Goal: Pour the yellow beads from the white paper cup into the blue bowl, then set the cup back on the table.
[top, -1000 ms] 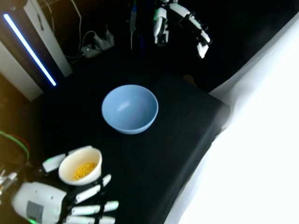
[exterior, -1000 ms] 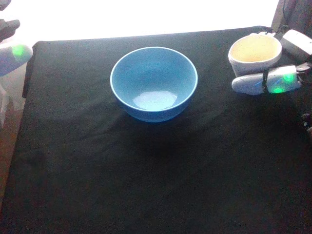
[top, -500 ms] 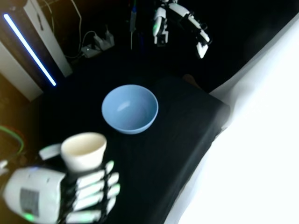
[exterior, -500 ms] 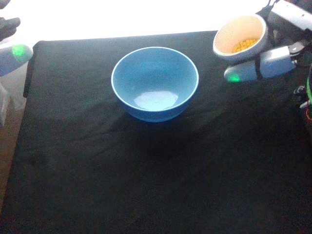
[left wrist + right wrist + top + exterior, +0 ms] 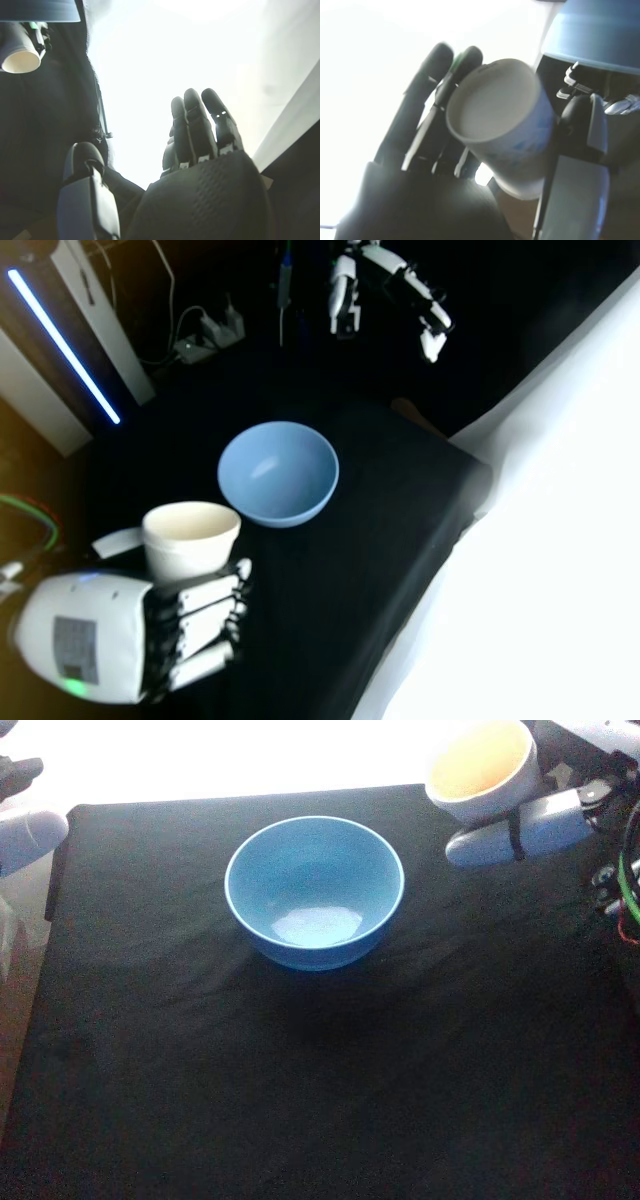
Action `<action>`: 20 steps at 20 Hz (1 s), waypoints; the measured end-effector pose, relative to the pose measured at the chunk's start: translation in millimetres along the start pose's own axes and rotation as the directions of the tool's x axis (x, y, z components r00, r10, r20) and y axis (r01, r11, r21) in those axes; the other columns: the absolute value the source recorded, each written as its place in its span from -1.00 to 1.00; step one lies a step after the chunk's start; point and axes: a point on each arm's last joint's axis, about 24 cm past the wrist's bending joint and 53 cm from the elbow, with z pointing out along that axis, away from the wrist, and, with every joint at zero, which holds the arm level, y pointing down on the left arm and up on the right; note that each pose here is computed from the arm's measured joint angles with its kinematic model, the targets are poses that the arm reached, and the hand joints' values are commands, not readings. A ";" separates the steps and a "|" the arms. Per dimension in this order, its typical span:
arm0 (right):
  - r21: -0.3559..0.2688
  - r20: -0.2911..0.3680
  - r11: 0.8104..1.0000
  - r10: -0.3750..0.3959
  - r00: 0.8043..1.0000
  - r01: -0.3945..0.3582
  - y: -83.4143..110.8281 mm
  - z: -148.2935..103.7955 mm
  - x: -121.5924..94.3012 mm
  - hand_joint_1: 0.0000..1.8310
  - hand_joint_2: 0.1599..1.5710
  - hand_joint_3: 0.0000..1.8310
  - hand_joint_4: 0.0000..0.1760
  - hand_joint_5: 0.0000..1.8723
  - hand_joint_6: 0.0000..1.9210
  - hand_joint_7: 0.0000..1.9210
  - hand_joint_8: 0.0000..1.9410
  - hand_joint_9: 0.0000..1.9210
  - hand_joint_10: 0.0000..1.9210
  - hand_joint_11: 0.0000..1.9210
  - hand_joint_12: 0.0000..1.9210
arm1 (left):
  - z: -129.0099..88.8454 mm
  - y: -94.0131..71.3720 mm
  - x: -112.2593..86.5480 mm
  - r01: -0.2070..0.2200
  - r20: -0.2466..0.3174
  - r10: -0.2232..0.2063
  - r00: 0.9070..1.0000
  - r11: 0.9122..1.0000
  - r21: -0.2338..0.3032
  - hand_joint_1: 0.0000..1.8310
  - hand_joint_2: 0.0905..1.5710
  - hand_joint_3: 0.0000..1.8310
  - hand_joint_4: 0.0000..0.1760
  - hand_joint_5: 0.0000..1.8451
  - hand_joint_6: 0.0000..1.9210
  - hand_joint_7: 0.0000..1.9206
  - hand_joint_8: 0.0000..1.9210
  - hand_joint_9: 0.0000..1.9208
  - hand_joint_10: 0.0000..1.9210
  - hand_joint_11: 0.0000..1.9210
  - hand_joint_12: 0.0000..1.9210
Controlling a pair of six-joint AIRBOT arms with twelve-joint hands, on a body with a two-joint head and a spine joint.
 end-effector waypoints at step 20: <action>-0.002 -0.171 0.962 -0.270 0.948 0.273 30.7 43.8 41.5 0.40 0.26 -1.00 -1.00 0.22 -0.35 0.20 -0.17 0.23 0.10 -0.06 0.87 | 8.2 -9.7 5.7 -0.010 -0.031 0.011 0.999 0.999 0.031 -0.52 0.15 -1.00 -0.92 -0.88 -1.00 -0.47 -1.00 -0.47 -1.00 -1.00 0.30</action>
